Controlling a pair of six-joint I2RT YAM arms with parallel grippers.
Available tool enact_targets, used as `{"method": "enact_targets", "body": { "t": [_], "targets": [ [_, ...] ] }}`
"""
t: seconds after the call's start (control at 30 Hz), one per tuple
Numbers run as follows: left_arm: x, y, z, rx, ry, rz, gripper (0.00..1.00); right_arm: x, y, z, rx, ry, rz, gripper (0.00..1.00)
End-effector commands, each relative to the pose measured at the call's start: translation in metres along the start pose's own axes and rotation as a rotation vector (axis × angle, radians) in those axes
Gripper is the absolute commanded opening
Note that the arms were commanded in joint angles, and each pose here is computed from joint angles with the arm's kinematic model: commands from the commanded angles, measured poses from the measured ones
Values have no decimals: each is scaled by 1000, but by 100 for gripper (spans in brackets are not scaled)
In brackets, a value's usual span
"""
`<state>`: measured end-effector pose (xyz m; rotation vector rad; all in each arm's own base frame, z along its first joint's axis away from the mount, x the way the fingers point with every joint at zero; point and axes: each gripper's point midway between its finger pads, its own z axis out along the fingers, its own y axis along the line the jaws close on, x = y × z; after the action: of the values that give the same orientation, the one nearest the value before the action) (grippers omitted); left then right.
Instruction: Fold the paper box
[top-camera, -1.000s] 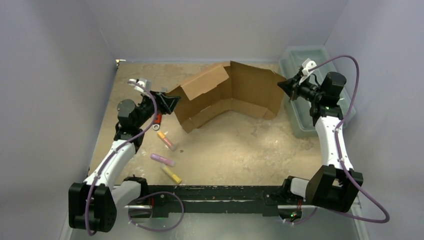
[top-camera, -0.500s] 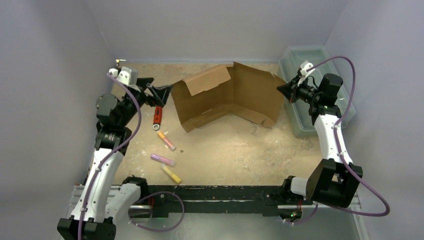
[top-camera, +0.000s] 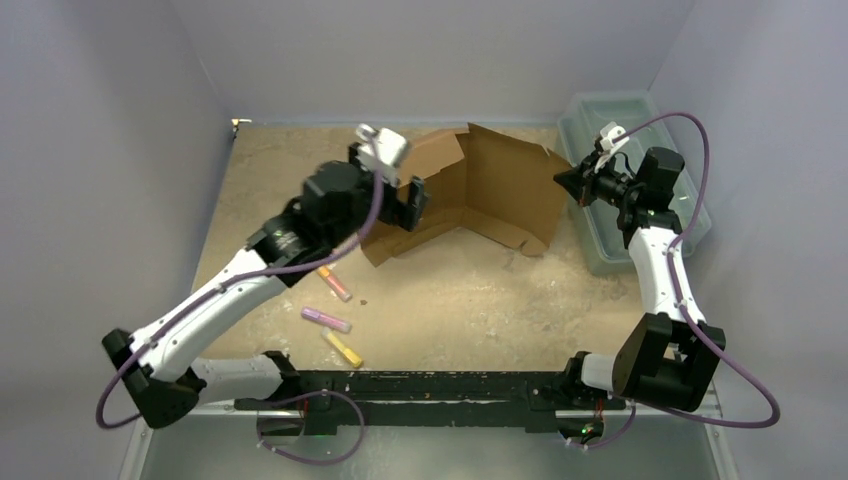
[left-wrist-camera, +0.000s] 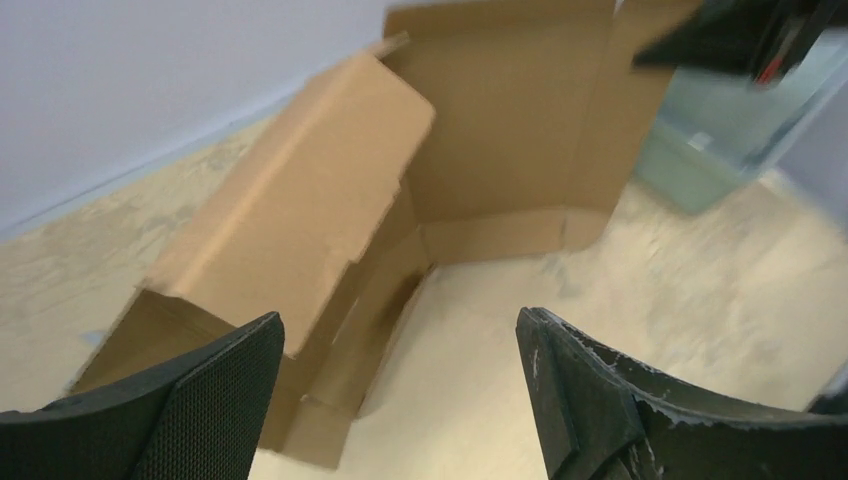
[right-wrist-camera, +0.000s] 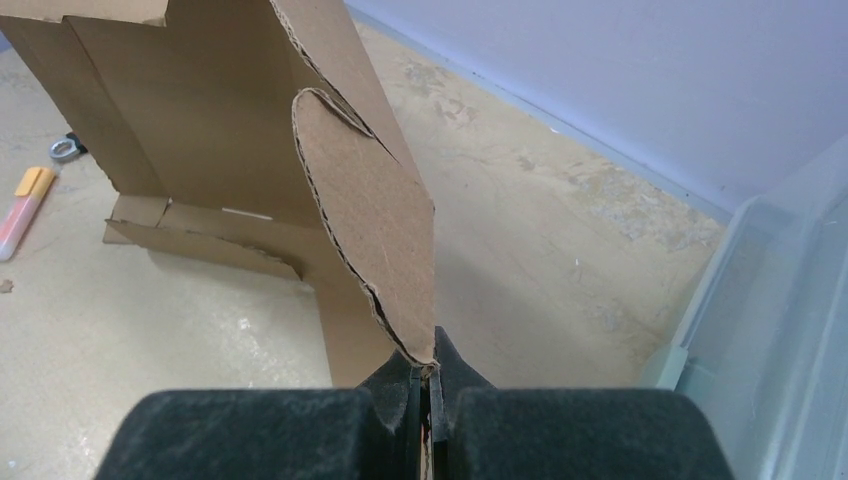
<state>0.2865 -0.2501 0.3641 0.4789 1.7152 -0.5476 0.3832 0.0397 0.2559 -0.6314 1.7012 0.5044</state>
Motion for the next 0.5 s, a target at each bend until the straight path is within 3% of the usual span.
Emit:
{"method": "enact_targets", "body": {
  "t": [0.0, 0.1, 0.23, 0.33, 0.47],
  "targets": [
    [19, 2, -6, -243, 123, 427, 86, -2, -4, -1, 17, 6, -5, 0],
    [22, -11, 1, -290, 135, 723, 87, 0, -4, 0, 13, 10, 4, 0],
    [24, -5, 16, -355, 156, 988, 90, 1, -3, 0, 12, 11, 4, 0],
    [24, 0, 29, -387, 156, 1133, 91, 1, -3, 0, 10, 10, 5, 0],
    [25, 22, 53, -431, 151, 1189, 90, 1, -2, 0, 3, 10, 7, 0]
  ]
}}
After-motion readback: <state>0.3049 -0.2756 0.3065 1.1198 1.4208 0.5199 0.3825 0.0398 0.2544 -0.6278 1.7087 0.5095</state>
